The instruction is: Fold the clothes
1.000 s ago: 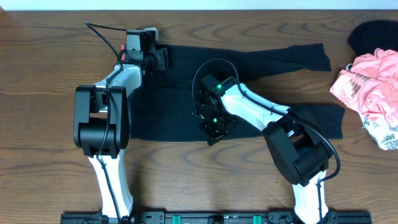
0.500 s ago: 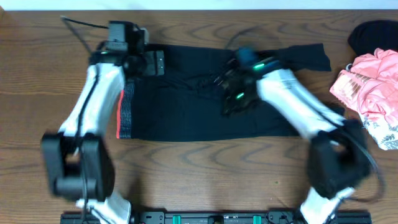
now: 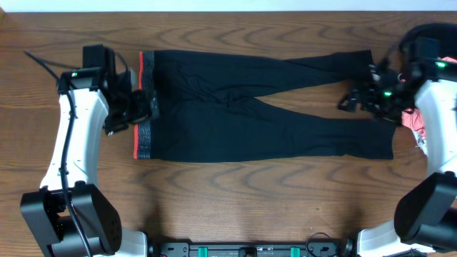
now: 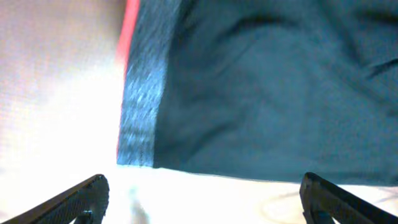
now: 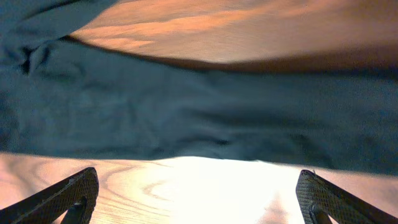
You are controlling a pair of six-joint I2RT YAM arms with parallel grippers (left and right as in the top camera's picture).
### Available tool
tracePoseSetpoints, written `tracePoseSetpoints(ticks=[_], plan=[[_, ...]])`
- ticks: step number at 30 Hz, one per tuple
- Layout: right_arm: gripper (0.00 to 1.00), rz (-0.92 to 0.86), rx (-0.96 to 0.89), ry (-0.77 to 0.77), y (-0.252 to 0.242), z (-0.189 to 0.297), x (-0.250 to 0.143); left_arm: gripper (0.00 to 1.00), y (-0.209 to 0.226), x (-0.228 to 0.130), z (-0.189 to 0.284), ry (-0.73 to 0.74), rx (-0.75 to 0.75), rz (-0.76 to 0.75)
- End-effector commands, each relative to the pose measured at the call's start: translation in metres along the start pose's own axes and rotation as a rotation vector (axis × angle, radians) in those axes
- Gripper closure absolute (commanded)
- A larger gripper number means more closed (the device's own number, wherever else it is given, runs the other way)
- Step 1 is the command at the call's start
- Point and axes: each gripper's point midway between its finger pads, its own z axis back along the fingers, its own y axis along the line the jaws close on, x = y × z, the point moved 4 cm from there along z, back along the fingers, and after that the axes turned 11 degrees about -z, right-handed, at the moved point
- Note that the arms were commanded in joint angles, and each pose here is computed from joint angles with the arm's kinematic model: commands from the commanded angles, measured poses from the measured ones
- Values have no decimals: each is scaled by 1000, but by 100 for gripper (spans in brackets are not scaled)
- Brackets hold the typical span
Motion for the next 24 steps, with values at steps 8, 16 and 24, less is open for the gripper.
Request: tracePoseSetpoints(ticks=[8,16,24], plan=[[1,-228,-116,-57,-88,25,8,2,22,-39,-45,126,10,114],[1,-387,-116,-51,-145,2,-7,2,36,-35,-76,34,62,62],[1,-439,-110,-56,-164,-33,-19,2,38,-39,-83,33,67,61]])
